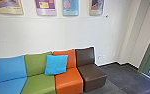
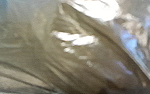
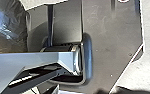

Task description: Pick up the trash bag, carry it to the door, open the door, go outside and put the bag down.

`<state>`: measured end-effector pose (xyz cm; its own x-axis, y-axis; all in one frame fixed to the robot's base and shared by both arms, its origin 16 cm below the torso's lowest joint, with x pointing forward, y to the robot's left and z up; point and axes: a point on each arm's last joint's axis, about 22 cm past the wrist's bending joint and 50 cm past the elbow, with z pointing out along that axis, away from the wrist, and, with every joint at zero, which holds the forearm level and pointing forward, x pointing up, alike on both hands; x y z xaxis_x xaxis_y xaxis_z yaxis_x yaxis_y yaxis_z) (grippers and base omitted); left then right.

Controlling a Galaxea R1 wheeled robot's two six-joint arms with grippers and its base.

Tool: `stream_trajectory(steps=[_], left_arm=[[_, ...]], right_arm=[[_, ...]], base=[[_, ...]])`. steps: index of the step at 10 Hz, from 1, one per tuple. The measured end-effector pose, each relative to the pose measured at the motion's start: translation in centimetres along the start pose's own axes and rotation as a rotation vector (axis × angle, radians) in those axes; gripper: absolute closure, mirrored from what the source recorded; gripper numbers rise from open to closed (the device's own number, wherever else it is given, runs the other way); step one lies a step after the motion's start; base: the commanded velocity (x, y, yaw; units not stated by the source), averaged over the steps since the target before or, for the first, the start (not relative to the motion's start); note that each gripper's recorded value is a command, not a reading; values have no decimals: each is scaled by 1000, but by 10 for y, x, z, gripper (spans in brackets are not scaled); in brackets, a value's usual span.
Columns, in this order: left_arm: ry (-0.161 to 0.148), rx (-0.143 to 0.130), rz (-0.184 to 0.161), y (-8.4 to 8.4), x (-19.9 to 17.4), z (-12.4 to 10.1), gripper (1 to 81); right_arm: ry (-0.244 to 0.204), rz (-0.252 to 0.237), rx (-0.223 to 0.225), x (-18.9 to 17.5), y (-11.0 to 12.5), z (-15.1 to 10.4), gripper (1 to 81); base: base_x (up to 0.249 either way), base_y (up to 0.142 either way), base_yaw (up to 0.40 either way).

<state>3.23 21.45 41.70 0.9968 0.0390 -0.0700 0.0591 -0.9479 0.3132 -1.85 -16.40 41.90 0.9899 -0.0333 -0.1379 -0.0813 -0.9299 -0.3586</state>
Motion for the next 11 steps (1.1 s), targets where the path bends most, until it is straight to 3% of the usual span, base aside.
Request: stream_trajectory(steps=[11], left_arm=[[1,0,1,0,1,0,811]], right_arm=[[3,0,5,-1,-5,2,10]], base=[[0,0,-311]])
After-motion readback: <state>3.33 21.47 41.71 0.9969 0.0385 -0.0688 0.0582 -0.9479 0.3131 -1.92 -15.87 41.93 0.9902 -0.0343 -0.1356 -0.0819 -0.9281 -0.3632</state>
